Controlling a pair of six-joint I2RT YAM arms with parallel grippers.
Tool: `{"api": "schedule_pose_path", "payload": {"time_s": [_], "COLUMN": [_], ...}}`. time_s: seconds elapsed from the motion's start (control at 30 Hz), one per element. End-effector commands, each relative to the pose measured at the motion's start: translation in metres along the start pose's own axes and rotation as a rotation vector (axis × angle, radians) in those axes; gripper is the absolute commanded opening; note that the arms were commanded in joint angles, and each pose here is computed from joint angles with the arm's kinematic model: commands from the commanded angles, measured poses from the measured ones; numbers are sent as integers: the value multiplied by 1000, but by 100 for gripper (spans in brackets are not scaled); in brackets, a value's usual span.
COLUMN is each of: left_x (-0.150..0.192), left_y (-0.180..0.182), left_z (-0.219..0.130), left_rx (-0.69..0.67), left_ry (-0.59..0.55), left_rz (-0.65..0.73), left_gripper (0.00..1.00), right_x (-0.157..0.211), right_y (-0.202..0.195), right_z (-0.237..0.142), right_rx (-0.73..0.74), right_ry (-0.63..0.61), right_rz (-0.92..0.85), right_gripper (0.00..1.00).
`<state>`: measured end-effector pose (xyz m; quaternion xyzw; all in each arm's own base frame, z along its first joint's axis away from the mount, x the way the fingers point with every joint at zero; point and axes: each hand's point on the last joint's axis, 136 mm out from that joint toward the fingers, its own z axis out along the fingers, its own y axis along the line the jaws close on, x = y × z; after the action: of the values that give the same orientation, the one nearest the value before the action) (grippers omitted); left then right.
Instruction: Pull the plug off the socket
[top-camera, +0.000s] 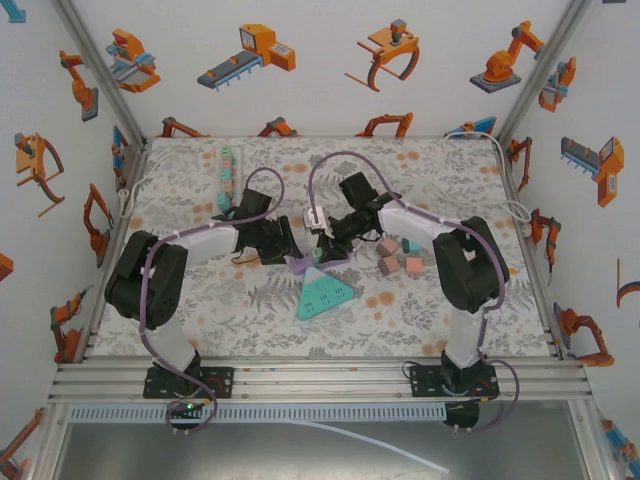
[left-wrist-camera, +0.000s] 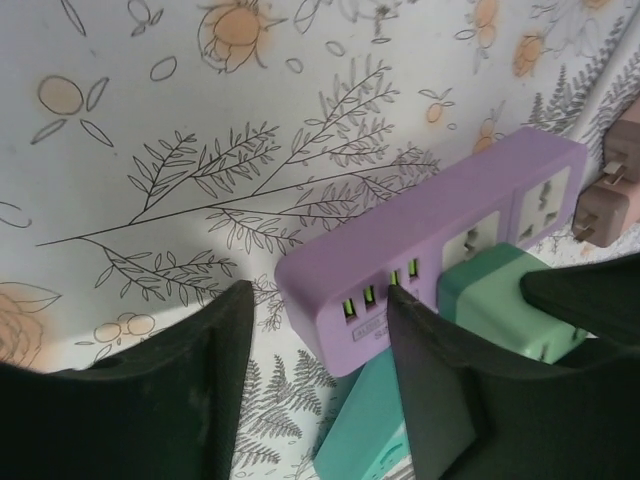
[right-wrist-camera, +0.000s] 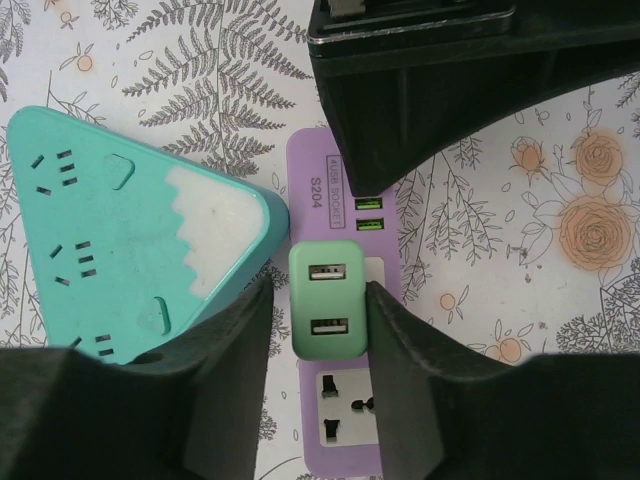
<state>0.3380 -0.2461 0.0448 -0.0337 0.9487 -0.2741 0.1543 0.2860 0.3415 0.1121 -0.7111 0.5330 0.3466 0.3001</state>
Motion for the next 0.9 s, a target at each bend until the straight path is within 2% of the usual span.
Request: {"api": "schedule_pose_path", "payload": {"time_s": [0.0, 0.13, 0.37, 0.57, 0.87], "left_x": [1, 7, 26, 42, 47], "left_y": [-6, 0, 26, 47, 69], "left_z": [7, 10, 11, 12, 7], "left_rx": [23, -10, -148, -286, -409], "left_ry": [23, 40, 96, 131, 123], "left_rz": [-22, -16, 32, 65, 78], "left_gripper": [46, 41, 40, 40, 39], "right_x": [-7, -7, -15, -33, -52], "right_y": [3, 1, -8, -19, -27], "right_z": [1, 1, -1, -6, -19], "right_rx": [-25, -21, 5, 38, 99], "right_ry": [-13, -10, -27, -75, -115], "right_rz": [-3, -4, 19, 33, 4], "right_gripper": [37, 30, 20, 16, 11]}}
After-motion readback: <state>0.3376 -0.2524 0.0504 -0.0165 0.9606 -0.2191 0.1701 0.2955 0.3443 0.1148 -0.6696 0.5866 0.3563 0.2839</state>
